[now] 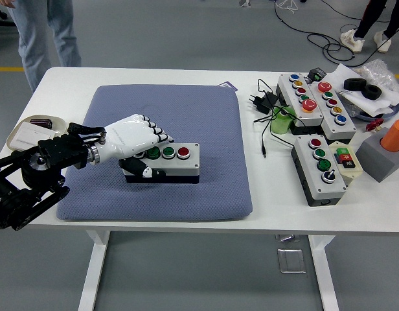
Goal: Pick up the button,place it on the desk,press the button,press the button
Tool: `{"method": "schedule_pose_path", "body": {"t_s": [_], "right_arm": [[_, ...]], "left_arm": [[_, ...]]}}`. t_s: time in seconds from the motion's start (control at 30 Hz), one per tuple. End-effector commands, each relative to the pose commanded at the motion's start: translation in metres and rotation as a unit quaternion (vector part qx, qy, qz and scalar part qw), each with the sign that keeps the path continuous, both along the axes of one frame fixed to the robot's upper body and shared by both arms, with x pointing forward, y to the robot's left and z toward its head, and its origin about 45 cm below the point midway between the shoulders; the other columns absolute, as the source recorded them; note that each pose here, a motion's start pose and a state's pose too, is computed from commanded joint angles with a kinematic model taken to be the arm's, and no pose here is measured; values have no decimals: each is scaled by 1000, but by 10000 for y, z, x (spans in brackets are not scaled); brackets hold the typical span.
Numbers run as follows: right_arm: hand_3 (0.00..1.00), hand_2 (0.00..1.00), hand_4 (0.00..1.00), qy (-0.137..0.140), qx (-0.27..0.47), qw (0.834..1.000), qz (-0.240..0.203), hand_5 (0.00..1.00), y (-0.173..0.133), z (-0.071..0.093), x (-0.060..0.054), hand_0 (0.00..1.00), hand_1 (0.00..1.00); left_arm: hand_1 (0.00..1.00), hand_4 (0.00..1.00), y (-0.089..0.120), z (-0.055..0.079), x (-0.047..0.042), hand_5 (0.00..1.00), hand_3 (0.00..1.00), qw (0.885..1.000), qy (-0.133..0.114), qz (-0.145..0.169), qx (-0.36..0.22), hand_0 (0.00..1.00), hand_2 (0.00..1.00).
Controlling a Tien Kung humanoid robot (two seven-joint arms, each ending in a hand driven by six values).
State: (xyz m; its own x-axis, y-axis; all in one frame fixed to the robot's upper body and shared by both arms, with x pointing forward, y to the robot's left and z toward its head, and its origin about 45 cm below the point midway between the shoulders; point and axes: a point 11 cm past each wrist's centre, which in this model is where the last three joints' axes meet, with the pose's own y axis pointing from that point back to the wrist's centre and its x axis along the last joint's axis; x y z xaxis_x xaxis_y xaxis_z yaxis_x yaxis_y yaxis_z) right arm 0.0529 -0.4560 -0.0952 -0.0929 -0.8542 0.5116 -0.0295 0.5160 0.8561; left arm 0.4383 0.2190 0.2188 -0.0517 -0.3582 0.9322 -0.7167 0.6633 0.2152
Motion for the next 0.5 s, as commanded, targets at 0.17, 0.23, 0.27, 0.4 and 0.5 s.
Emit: {"method": "schedule_pose_path", "body": {"t_s": [0.17,0.23,0.27,0.4,0.5], "right_arm": [[582,542,271,-1,0,1000,0,25,2,1,11,628,482],[582,542,271,-2,0,1000,-1,25,2,2,17,628,482],[582,543,271,-3,0,1000,-1,25,2,2,19,628,484],[582,543,271,-4,0,1000,-2,25,0,3,22,628,484],[582,543,272,-4,0,1000,-4,25,0,2,16,628,484]], "left_arm": [[784,889,7,31,14,264,920,1000,5,7,-4,666,908],[784,889,6,52,11,264,920,1000,6,8,-7,666,908],[810,902,1,71,4,291,951,1000,8,9,-10,694,928],[810,902,-25,193,-47,291,951,999,16,11,-32,694,928],[808,872,-53,389,-82,290,938,998,6,16,-68,703,923]]}}
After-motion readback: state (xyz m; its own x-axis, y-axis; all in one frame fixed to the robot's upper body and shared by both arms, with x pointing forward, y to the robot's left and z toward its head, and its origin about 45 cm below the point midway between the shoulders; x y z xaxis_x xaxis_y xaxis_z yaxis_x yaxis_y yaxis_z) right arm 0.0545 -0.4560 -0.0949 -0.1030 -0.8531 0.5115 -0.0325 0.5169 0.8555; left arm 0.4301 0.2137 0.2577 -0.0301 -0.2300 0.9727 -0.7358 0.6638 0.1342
